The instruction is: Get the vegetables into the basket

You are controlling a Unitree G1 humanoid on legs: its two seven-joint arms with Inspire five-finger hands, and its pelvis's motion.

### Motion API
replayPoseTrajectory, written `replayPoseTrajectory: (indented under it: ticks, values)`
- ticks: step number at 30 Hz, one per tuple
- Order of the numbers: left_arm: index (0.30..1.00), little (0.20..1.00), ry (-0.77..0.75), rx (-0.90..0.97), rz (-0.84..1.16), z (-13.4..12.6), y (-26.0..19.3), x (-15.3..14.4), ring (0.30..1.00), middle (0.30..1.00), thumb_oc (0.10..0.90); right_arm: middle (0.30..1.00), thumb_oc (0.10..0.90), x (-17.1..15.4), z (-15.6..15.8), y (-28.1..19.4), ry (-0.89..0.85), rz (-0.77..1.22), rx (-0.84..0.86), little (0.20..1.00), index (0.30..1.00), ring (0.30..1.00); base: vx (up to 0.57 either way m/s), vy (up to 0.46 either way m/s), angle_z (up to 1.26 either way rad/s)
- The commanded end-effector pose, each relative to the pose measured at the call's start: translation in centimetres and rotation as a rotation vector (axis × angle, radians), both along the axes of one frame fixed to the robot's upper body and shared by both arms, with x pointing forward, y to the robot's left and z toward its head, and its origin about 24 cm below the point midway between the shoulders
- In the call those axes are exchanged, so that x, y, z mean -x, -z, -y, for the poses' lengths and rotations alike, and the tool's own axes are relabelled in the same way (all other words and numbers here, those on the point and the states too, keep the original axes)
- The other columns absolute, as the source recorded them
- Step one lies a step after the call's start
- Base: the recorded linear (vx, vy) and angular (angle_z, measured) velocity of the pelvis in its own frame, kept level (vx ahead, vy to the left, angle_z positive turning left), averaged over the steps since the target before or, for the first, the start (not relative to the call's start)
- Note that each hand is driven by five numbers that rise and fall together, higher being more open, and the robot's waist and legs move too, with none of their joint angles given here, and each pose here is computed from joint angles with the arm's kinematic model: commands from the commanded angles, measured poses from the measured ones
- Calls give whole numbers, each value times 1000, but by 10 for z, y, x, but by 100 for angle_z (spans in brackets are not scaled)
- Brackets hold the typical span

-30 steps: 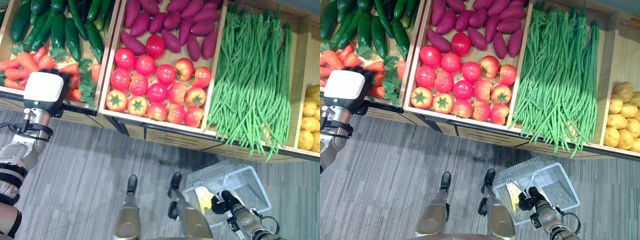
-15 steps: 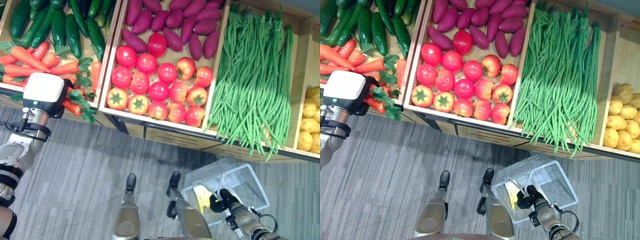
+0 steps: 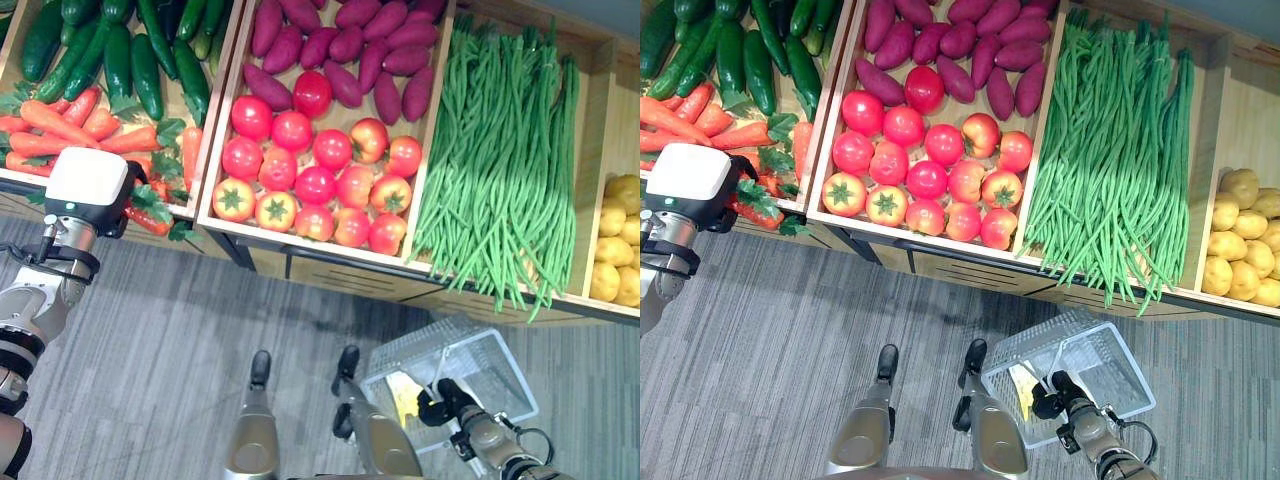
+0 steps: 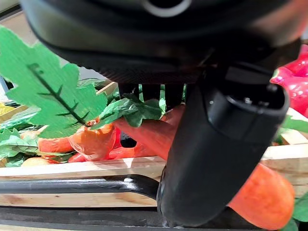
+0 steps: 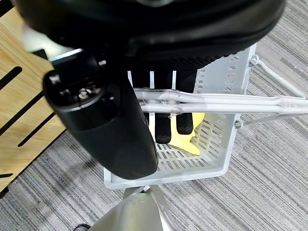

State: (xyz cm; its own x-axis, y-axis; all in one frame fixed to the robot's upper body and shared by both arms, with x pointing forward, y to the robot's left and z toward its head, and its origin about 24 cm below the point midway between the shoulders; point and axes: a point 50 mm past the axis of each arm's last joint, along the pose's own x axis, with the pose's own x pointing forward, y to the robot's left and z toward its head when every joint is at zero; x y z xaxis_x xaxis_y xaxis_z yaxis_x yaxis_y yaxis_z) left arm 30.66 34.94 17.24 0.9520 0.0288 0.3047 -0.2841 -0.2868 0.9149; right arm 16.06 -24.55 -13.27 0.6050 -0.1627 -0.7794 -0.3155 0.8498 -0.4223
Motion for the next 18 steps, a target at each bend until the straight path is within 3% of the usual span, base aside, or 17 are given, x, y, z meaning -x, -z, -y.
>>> replayPoseTrajectory:
  ticks: [1,3,10,13,18]
  values:
    - [300,300,136,145,625,14,-115,10,300,300,400,300,400,28,-3,11,-58,-95,5,300,300,300,23,3,-17]
    - [300,300,137,191,730,11,-108,21,300,300,400,300,400,32,-8,14,-54,-103,-8,300,300,300,20,-3,-12]
    - [300,300,105,155,742,0,-86,45,300,300,400,300,400,44,-12,19,-28,-128,-30,300,300,300,8,-11,-11]
    - [300,300,73,-64,806,-5,-106,57,300,300,400,300,400,49,-15,20,-41,-138,-44,300,300,300,13,-24,-1]
    - [300,300,42,-198,769,-10,-109,61,300,300,400,300,400,53,-18,22,-35,-132,-59,300,300,300,2,-6,0]
